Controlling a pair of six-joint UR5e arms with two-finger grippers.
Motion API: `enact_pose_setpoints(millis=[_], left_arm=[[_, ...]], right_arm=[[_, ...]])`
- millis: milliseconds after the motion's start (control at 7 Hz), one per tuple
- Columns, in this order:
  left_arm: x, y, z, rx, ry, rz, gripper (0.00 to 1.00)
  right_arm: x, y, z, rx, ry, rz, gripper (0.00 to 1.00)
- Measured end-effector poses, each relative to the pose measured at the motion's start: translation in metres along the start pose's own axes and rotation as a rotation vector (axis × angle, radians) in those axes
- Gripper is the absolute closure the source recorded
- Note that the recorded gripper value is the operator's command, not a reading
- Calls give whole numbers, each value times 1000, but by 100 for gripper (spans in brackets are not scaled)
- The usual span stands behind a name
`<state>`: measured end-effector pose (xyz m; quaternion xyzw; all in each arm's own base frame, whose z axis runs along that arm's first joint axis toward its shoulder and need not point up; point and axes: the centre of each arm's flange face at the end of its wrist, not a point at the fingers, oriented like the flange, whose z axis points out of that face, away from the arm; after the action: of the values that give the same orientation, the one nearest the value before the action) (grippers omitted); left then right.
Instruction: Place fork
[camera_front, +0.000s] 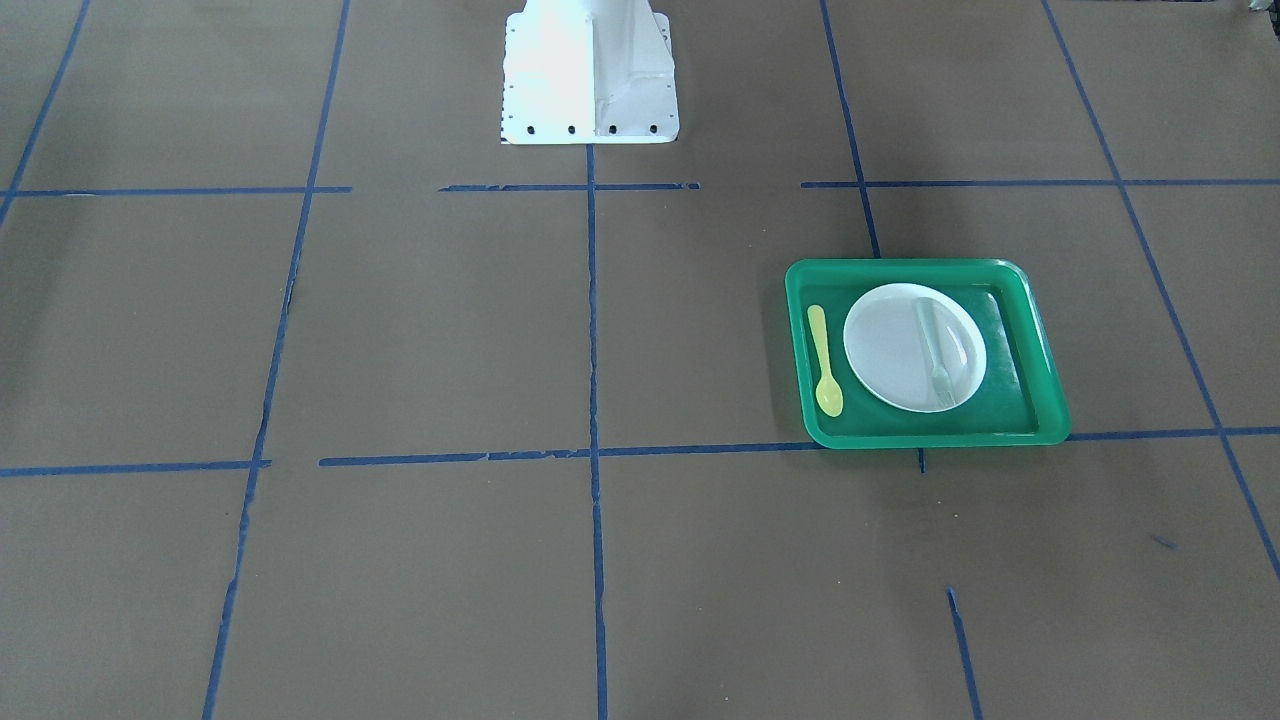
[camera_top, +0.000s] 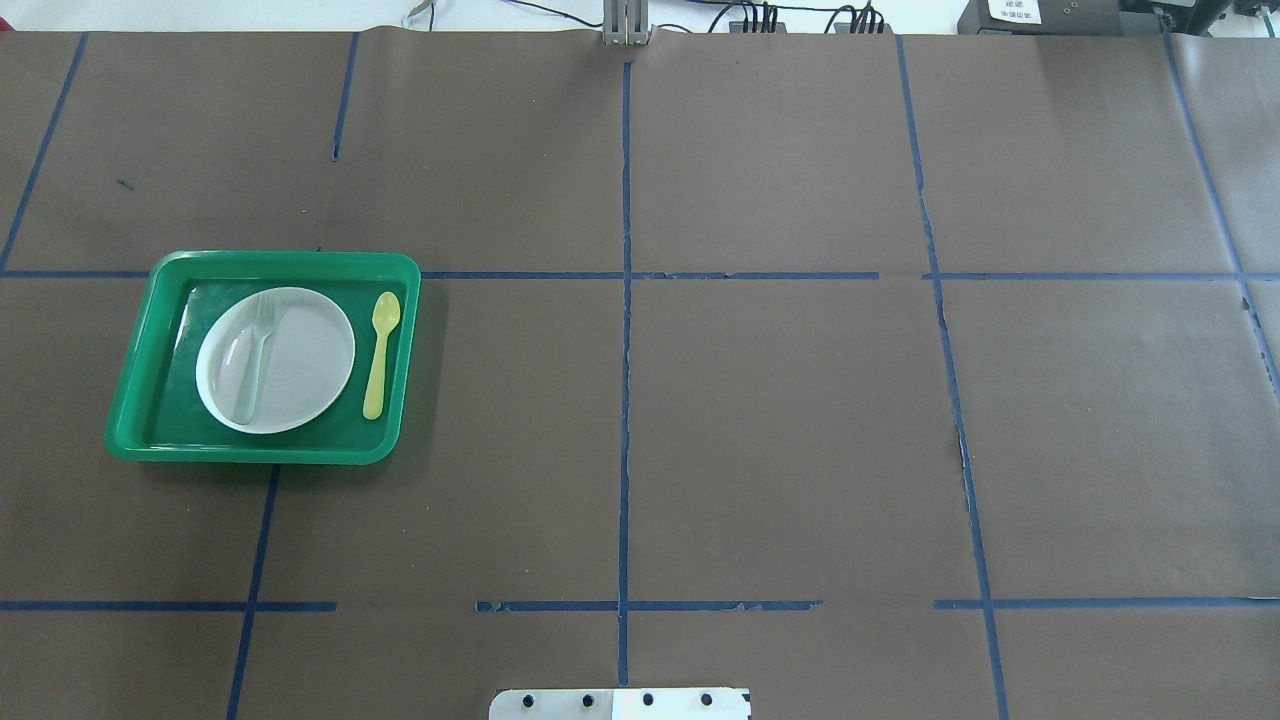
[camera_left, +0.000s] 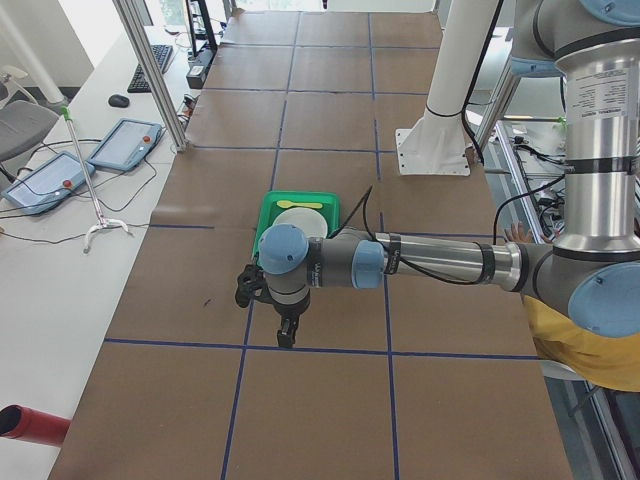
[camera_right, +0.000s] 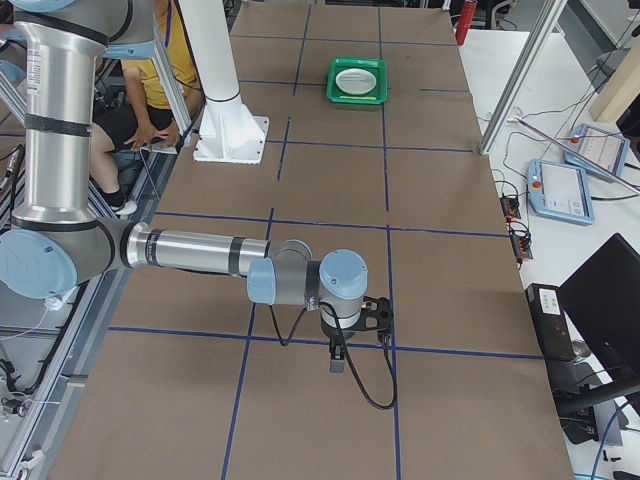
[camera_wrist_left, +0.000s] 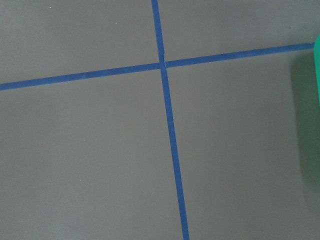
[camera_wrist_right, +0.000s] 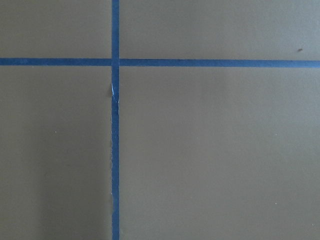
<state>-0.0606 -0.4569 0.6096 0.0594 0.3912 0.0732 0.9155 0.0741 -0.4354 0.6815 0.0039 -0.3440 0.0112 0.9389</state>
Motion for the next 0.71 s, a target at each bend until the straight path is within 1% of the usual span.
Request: enact_pose_setpoints(millis=[143,286,429,571,714], left_arm=[[13,-12,-12,57,-6,13,0],[35,-23,-21,111,-5,-12,0],[63,-32,-19,146,7,-28,0],[91,-41,-6,165,9,-42,0],[126,-48,16,188,2,-53,0]], right_arm=[[0,0,0,0,0,0,0],[0,0,0,0,1,0,0],[0,0,0,0,1,0,0],[0,0,0,1,1,-1,0],[0,0,0,1,0,-1,0]])
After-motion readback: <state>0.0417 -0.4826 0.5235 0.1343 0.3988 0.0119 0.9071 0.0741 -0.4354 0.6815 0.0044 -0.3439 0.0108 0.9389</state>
